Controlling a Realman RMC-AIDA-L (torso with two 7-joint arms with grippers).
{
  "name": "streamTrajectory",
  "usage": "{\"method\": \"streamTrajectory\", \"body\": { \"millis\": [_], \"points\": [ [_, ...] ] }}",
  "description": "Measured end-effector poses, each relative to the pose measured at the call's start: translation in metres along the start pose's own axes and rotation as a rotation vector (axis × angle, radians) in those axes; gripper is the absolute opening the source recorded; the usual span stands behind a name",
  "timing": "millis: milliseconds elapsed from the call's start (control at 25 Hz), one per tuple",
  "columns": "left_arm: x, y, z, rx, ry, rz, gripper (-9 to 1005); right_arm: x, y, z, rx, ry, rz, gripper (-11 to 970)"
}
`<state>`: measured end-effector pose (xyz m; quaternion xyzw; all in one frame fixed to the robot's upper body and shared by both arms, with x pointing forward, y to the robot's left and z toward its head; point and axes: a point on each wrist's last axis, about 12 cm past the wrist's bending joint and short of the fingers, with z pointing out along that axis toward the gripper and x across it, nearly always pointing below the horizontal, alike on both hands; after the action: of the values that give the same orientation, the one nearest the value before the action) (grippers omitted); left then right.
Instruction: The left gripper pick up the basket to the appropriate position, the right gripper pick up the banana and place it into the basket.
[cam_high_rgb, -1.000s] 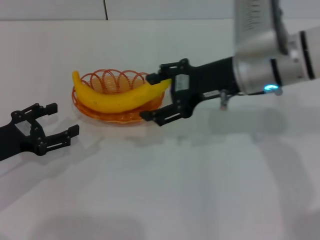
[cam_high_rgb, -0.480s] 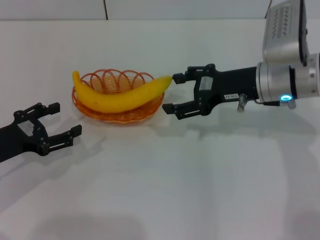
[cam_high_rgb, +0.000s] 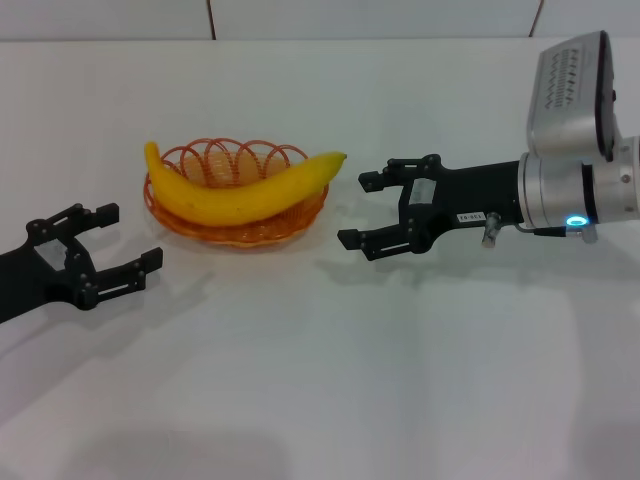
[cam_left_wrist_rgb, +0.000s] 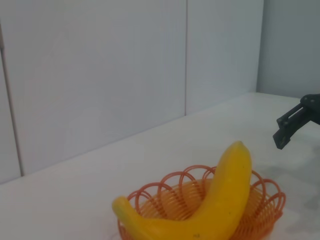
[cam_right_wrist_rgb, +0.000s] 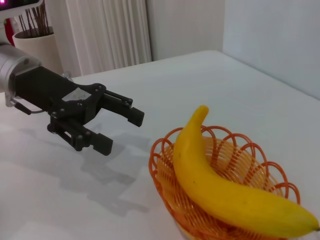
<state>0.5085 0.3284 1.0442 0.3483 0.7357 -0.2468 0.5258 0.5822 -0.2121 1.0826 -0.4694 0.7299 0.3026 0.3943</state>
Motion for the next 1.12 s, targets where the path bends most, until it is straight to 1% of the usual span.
{"method": "streamTrajectory", "body": {
  "millis": [160, 440, 1120],
  "points": [
    [0.000, 0.000, 0.000, 0.001, 0.001, 0.000, 865, 0.002, 0.000, 0.000, 0.000, 0.003, 0.003, 884],
    [0.001, -0.001, 0.000, 0.005, 0.007, 0.003, 865, 0.011, 0.002, -0.002, 0.001, 0.018, 0.032, 884],
    [0.004, -0.001, -0.002, 0.000, 0.020, 0.001, 865, 0.014, -0.001, -0.005, 0.025, 0.011, 0.043, 884]
  ]
}}
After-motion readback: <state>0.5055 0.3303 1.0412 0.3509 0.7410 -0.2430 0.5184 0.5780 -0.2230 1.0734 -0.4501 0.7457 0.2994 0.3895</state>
